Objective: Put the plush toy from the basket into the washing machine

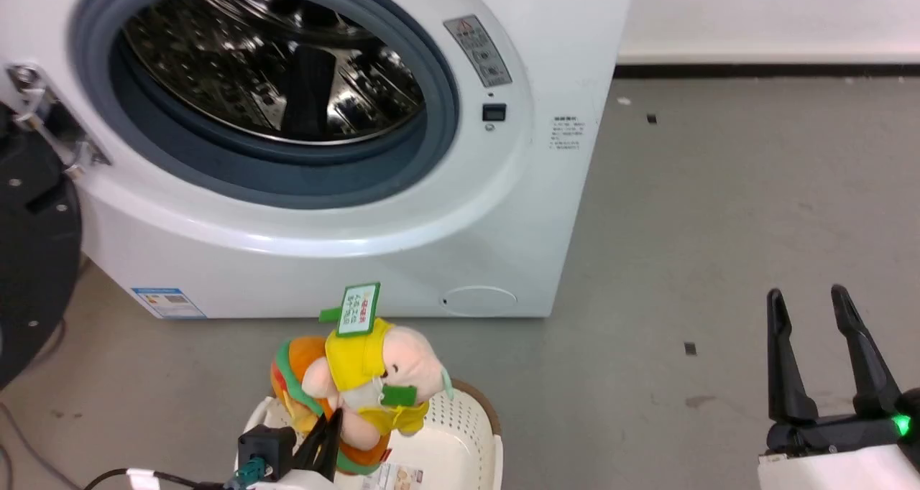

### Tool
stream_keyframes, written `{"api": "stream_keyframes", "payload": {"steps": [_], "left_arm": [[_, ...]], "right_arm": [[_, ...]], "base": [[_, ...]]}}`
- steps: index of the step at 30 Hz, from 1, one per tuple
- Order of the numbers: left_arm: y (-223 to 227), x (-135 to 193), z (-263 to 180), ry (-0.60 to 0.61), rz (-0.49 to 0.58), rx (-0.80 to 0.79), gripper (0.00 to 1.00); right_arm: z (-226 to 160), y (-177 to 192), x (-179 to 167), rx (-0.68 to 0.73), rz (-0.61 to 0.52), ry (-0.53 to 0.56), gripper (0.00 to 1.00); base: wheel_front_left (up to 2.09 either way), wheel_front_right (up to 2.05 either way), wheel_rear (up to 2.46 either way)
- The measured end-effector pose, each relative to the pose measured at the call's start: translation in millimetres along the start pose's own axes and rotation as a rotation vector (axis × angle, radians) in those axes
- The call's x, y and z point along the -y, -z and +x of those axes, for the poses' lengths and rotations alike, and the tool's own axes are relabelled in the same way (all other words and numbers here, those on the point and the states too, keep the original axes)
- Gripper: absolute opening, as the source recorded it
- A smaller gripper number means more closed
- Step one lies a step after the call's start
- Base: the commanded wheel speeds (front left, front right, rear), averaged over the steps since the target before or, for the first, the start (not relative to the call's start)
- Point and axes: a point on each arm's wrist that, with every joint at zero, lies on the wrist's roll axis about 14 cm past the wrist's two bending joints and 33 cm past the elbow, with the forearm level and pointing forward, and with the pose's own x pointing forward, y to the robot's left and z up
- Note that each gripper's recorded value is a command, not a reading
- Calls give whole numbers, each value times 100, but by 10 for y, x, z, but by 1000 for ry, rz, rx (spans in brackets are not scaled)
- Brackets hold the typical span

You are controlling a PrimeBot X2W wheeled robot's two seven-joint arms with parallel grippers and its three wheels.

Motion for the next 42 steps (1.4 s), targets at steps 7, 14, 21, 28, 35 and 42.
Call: {"api": "stream_keyframes", "payload": {"steps": [7,14,21,28,35,42], "left_arm": [[-588,-30,-153,-21,-1,209,0],[-1066,-6,-183,-15,10,359,0],[-1399,-96,59,-21,49,426,0],[-1802,-282,595,-27,130,453,0],[-2086,-450,1317,-26,214,416,0],[-2277,-740,2098,-69,317,348,0]], "right_arm": [[-63,-82,-72,19,8,-21,100],[-74,-80,-59,17,9,-17,100],[-21,42,-7,-14,6,-1,100],[142,229,113,-48,-9,29,100],[337,477,287,-87,-44,66,100],[421,804,526,-156,-95,117,100]], "base": [[0,0,0],[0,0,0],[0,0,0],[0,0,0],[0,0,0],[0,0,0]]}}
